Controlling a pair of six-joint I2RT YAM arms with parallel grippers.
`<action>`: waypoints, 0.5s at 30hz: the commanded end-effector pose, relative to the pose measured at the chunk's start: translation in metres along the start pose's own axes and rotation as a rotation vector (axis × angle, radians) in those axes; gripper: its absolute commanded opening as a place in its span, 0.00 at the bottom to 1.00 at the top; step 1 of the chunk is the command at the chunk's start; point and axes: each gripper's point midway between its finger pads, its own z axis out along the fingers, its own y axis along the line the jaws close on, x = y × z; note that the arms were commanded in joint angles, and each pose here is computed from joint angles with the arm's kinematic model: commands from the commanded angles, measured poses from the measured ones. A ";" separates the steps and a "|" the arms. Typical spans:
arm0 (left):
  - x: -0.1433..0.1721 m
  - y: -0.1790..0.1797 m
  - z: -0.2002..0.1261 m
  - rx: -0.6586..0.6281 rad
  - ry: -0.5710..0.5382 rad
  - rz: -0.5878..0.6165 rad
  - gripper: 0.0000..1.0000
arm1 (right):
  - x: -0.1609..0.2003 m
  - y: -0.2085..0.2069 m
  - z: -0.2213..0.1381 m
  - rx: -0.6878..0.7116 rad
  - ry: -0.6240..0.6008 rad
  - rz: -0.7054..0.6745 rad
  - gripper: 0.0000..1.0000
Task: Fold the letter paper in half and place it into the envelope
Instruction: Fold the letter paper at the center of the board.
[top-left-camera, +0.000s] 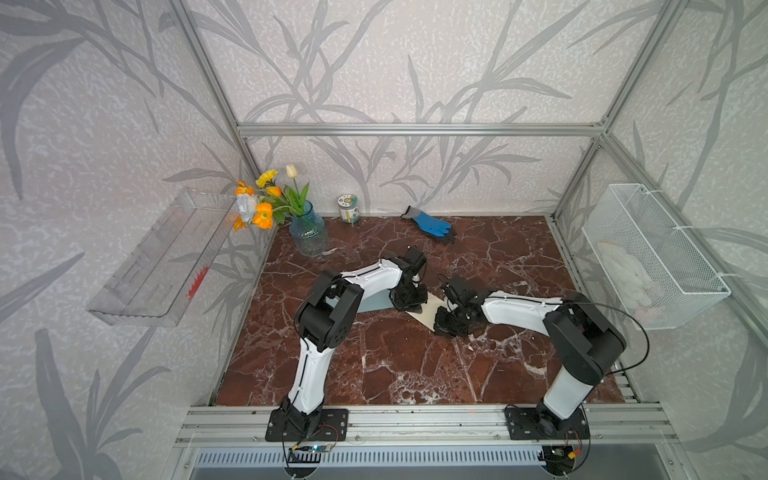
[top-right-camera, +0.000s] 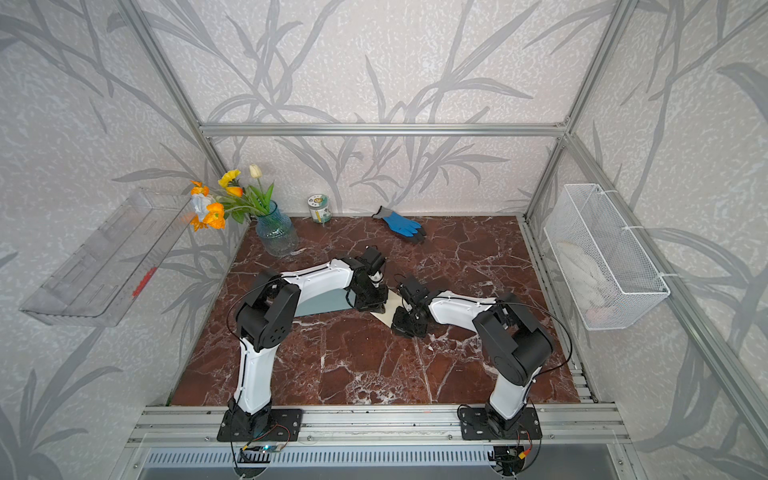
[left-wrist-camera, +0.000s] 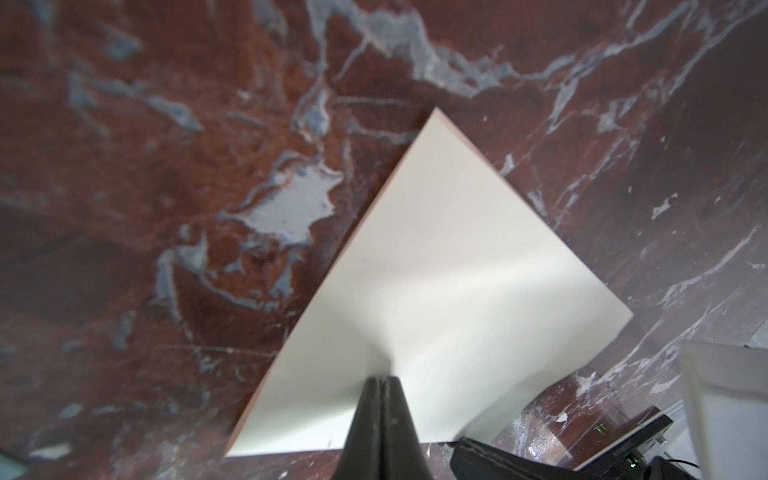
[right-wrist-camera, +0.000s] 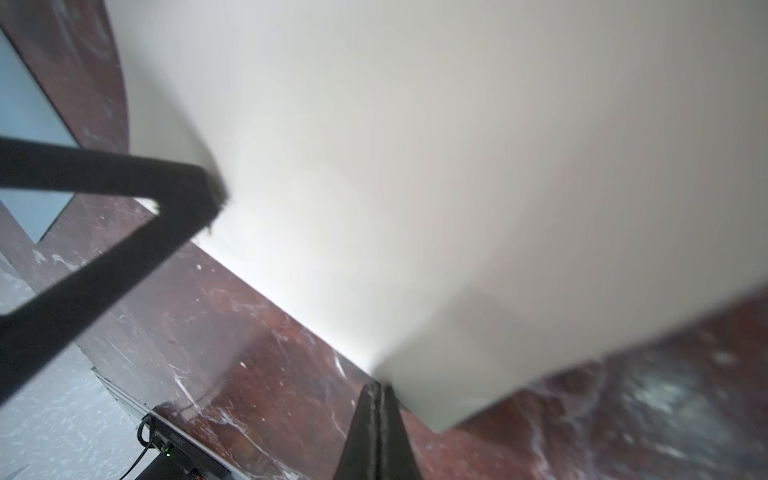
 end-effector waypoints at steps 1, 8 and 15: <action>0.032 0.050 0.036 -0.159 0.115 -0.038 0.00 | 0.014 -0.038 -0.006 0.125 0.017 0.034 0.00; 0.032 0.050 0.034 -0.163 0.122 -0.025 0.00 | 0.017 -0.040 -0.015 0.126 0.006 0.035 0.00; 0.047 0.052 0.028 -0.119 0.150 -0.142 0.00 | 0.028 -0.053 -0.061 0.097 -0.113 0.073 0.92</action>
